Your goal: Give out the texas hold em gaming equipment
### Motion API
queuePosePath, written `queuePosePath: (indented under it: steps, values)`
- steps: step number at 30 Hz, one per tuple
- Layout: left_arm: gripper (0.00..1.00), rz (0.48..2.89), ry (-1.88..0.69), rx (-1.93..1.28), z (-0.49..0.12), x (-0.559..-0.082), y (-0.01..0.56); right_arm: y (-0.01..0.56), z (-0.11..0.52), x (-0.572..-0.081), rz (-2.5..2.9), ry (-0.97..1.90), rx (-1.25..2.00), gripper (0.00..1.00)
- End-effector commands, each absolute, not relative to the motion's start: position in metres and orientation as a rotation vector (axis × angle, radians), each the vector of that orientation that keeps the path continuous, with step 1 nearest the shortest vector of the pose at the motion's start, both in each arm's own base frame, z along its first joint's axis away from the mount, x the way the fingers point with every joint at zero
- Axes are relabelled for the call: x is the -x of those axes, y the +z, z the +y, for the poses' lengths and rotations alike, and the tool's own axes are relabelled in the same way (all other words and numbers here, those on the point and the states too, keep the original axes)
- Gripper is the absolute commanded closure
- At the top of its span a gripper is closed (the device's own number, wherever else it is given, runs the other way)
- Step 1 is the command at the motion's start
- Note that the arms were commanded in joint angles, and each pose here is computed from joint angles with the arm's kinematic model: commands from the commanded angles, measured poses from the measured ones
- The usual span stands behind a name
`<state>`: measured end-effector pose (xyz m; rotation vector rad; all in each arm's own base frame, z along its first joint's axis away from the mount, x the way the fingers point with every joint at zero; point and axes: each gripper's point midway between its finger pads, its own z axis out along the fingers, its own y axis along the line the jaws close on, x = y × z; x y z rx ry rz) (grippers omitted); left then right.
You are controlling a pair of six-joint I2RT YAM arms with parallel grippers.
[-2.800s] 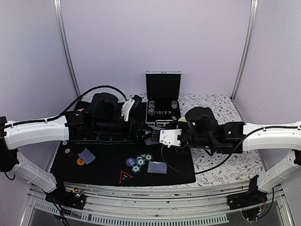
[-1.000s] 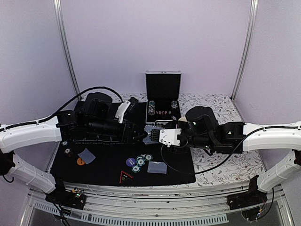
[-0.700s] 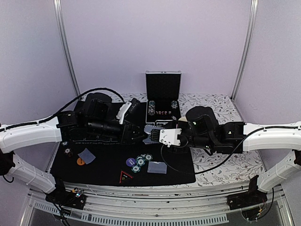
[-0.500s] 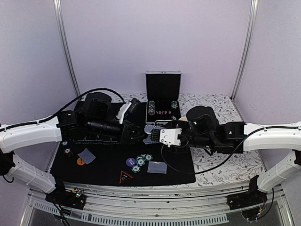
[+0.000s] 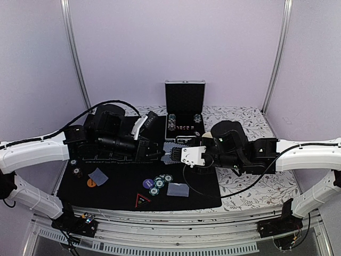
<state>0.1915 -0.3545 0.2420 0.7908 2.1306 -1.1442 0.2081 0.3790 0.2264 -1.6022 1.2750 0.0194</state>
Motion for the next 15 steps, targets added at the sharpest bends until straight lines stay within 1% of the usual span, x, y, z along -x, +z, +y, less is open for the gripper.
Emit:
queuePosePath:
  steps: [1, 7, 8, 10, 13, 15]
  values:
    - [1.00, 2.096, -1.216, -0.840, -0.3543, -0.1766, 0.2516, 0.2491, 0.3782, -0.2109, 1.252, 0.035, 1.523, 0.45]
    - [1.00, 2.095, -1.225, -0.842, -0.3530, -0.1754, 0.2505, 0.2503, 0.3785, -0.2104, 1.249, 0.041, 1.521, 0.45]
    - [0.99, 2.092, -1.229, -0.842, -0.3536, -0.1753, 0.2511, 0.2507, 0.3788, -0.2101, 1.248, 0.043, 1.520, 0.45]
    - [0.91, 2.091, -1.236, -0.848, -0.3552, -0.1751, 0.2503, 0.2504, 0.3796, -0.2100, 1.247, 0.045, 1.522, 0.45]
    - [0.84, 2.099, -1.238, -0.854, -0.3573, -0.1755, 0.2473, 0.2521, 0.3801, -0.2099, 1.245, 0.050, 1.518, 0.45]
    - [0.81, 2.105, -1.234, -0.854, -0.3577, -0.1762, 0.2455, 0.2517, 0.3801, -0.2097, 1.244, 0.049, 1.520, 0.45]
